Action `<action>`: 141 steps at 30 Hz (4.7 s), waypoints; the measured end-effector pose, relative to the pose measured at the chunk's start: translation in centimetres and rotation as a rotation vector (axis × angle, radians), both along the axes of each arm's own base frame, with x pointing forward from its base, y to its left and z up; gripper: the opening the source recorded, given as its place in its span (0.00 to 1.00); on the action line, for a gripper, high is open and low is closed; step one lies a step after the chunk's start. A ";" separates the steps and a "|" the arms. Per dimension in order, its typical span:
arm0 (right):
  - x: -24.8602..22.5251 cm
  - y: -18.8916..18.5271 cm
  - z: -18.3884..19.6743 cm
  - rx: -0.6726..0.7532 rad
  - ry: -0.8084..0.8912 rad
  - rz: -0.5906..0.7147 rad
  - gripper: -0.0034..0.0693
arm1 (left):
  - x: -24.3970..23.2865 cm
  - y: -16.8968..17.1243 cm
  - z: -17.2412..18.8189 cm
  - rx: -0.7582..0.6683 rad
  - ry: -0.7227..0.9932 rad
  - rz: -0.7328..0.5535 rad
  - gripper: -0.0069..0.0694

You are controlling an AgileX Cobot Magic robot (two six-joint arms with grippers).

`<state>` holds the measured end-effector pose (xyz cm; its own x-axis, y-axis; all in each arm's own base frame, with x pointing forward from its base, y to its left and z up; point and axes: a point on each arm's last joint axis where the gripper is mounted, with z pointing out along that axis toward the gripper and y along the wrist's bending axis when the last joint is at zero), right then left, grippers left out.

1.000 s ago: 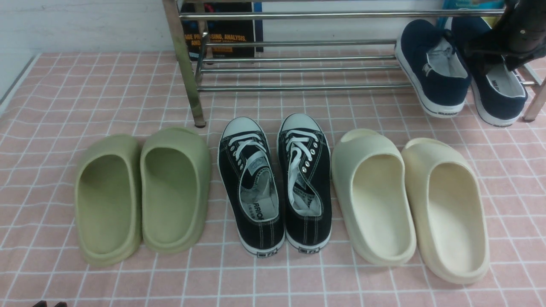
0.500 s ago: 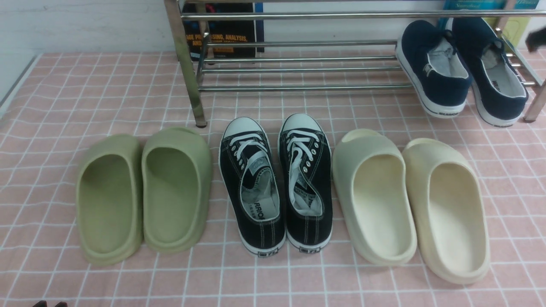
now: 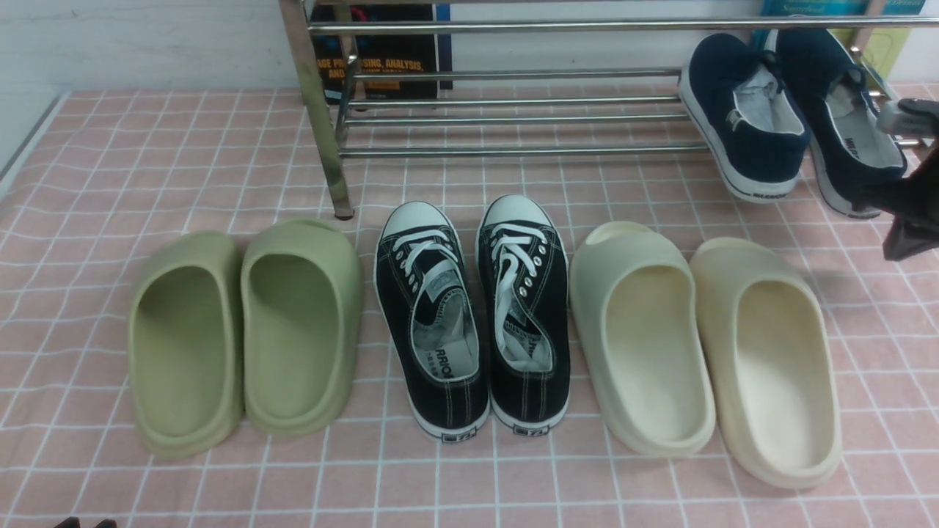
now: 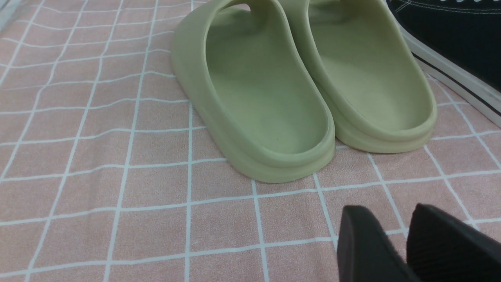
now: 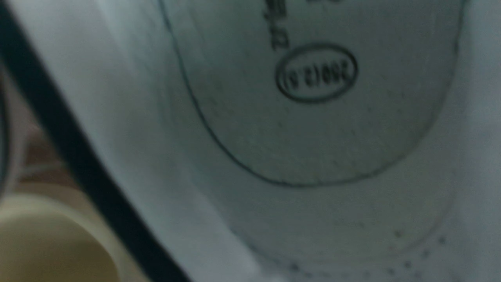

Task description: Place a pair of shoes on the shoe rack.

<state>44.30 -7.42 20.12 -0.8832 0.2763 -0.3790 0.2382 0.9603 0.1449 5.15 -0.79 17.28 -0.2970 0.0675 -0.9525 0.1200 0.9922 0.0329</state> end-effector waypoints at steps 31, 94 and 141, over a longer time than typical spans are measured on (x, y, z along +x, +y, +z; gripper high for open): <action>1.7 0.5 1.4 0.143 -0.180 -0.060 0.32 | 0.0 0.0 0.0 0.000 0.000 0.000 0.40; -39.8 7.9 10.5 -0.358 -1.328 0.212 0.03 | 0.0 0.0 0.0 0.000 0.000 0.000 0.40; -39.0 7.5 -2.6 -0.167 -0.874 0.097 0.05 | 0.0 0.0 0.0 0.000 0.000 0.000 0.40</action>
